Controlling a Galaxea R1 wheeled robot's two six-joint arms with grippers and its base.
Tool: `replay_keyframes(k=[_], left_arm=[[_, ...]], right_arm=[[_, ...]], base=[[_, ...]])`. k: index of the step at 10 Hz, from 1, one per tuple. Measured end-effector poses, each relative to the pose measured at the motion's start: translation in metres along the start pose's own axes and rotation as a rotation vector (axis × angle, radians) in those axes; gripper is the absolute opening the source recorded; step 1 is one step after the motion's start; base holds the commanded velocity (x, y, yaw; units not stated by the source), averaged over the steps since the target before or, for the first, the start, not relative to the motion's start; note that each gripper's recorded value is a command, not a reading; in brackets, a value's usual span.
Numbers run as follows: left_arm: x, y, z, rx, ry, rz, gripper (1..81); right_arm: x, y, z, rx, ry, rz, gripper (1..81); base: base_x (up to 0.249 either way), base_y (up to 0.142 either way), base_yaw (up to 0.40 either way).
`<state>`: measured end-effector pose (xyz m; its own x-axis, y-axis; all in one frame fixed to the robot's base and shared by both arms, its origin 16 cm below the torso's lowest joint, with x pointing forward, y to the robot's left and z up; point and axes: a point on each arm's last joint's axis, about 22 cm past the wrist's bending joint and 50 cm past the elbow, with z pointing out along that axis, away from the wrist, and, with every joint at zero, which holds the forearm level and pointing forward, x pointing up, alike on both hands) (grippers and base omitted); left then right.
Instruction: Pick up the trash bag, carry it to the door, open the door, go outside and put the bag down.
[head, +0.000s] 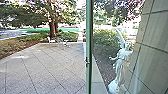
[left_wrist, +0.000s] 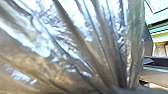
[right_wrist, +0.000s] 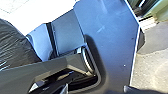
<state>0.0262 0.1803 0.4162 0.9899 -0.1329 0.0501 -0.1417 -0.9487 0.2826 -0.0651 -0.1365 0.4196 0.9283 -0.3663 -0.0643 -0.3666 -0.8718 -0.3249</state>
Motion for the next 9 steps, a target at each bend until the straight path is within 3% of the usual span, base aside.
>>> replay_keyframes(k=[1,3,9], left_arm=[[0.002,-0.016,-0.003,0.023,0.001,0.000,1.0],[-0.006,-0.012,-0.002,0.019,-0.005,-0.002,1.0],[-0.003,-0.007,-0.001,0.012,-0.003,-0.001,1.0]], right_arm=[[-0.004,-0.022,0.004,0.029,-0.008,0.017,81.1],[-0.007,-0.006,0.001,0.010,-0.010,0.004,81.1],[-0.009,-0.012,0.002,0.017,-0.014,0.004,81.1]], base=[[0.092,0.000,0.000],[0.092,0.000,0.000],[0.092,0.000,0.000]])
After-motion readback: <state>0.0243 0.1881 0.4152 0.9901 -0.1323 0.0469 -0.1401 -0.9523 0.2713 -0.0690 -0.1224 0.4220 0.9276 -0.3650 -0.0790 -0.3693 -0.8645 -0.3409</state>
